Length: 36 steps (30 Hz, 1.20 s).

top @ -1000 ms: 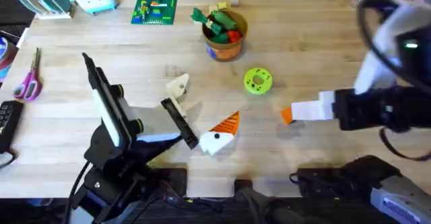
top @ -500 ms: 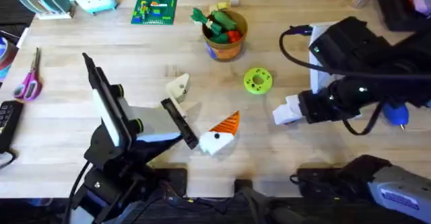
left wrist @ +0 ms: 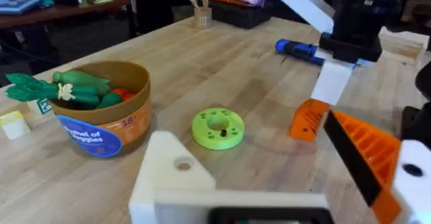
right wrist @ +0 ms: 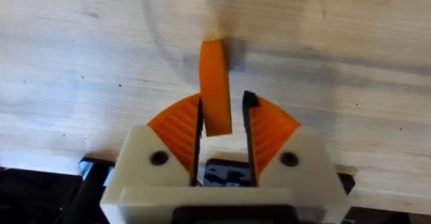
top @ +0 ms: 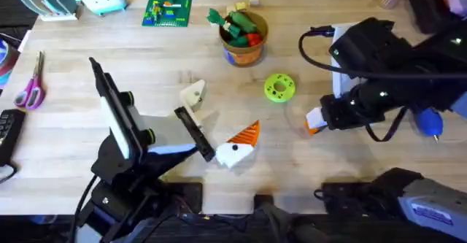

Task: Pick up the gripper from the table and insert it into the empty holder that is missing its gripper. Then pick up a screw, insert it into the mounting hole, and use the screwdriver to tighten it. Finally, clean up the table by picking up the vegetable and placing it into the bucket.

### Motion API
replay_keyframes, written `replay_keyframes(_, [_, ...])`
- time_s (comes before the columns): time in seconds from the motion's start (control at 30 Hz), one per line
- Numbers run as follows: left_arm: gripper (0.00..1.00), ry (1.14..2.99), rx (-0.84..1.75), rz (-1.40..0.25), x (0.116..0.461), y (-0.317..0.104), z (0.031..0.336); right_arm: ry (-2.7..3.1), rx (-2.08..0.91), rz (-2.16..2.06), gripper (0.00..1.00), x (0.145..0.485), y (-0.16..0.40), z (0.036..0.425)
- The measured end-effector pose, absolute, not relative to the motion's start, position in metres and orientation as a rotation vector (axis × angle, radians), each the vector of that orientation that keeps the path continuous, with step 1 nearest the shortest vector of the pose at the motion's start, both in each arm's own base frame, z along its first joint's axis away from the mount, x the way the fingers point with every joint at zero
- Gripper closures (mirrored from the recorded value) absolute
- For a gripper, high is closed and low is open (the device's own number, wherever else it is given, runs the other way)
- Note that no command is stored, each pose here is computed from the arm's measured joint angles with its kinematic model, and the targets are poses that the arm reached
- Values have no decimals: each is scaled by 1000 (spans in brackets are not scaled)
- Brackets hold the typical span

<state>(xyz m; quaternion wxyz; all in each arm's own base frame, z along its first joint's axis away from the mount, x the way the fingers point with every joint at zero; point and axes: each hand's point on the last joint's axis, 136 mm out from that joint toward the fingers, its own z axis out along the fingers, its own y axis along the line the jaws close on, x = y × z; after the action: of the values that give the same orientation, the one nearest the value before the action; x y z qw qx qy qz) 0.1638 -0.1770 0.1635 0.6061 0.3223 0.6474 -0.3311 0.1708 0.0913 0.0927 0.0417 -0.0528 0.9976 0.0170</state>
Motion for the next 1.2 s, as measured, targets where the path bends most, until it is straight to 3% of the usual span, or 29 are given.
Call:
replay_keyframes(0.07, [9,1498,745,-766,164,-177,163,3040,-160,62,673,174,93,93])
replay_keyframes(0.2, [9,1497,745,-766,164,-177,163,3028,-157,71,915,177,95,93])
replay_keyframes(0.27, [9,1497,745,-766,164,-177,163,3028,-154,66,983,177,94,93])
replay_keyframes(0.6, [8,1497,745,-766,164,-177,163,3043,-156,55,988,168,89,105])
replay_keyframes(0.9, [8,1497,745,-766,164,-177,163,2601,-195,310,989,204,107,185])
replay_keyframes(0.93, [8,1497,745,-766,164,-177,163,2448,-206,431,989,219,117,203])
replay_keyframes(1.2, [8,1498,744,-765,164,-177,163,2363,-278,960,991,237,165,168])
